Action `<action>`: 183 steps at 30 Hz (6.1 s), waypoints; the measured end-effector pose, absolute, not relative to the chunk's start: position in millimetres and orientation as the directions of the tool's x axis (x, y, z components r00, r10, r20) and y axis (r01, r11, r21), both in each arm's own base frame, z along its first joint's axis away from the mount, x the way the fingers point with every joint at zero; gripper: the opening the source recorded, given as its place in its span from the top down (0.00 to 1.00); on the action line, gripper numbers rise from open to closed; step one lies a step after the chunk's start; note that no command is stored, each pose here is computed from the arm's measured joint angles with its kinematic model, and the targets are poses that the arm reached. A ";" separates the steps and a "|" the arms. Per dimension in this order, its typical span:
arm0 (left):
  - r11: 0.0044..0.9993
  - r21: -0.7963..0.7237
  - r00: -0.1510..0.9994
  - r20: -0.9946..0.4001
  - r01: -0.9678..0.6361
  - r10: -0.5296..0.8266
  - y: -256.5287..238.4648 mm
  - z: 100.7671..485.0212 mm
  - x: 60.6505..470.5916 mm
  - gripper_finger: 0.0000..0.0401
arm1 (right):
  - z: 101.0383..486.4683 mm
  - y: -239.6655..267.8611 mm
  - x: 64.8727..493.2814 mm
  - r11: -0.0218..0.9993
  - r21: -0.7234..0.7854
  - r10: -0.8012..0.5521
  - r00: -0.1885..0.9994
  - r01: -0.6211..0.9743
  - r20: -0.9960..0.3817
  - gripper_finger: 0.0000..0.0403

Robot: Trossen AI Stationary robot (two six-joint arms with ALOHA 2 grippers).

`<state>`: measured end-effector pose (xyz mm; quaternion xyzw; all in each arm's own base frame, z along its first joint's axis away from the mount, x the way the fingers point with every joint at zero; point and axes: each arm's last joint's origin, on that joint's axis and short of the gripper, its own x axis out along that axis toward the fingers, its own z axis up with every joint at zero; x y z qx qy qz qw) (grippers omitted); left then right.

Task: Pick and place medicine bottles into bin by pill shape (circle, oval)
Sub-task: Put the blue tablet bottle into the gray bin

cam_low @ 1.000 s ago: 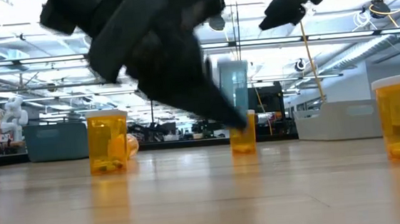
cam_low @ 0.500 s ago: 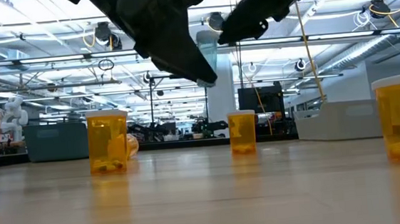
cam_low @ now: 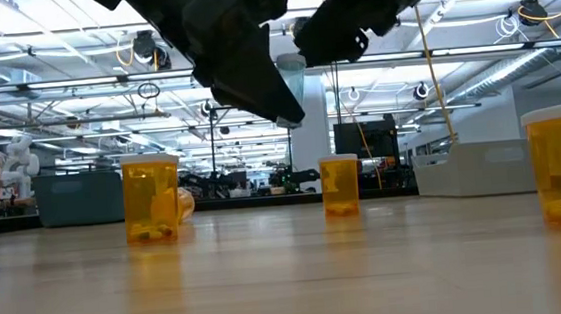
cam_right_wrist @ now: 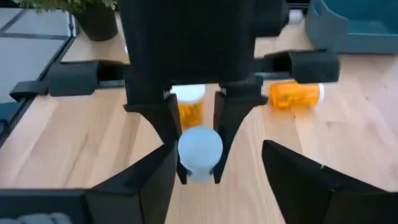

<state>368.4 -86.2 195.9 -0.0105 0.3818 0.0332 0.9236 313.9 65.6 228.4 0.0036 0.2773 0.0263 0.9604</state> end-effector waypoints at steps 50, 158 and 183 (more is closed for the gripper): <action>0.974 0.127 0.740 -0.633 -0.189 0.227 -74.9 201.0 373.7 0.32 | 242.8 51.7 294.6 1.000 -0.001 0.022 0.807 -0.028 -0.590 0.71; 0.976 0.109 0.691 -0.691 -0.187 0.209 -47.4 196.2 374.7 0.37 | 215.9 -71.9 107.3 0.697 0.150 -0.484 0.613 0.702 -0.625 0.51; 0.986 0.092 0.694 -0.701 -0.140 0.164 -72.7 195.3 369.6 0.37 | 228.2 70.3 169.4 0.957 0.249 0.045 0.772 0.148 -0.634 0.51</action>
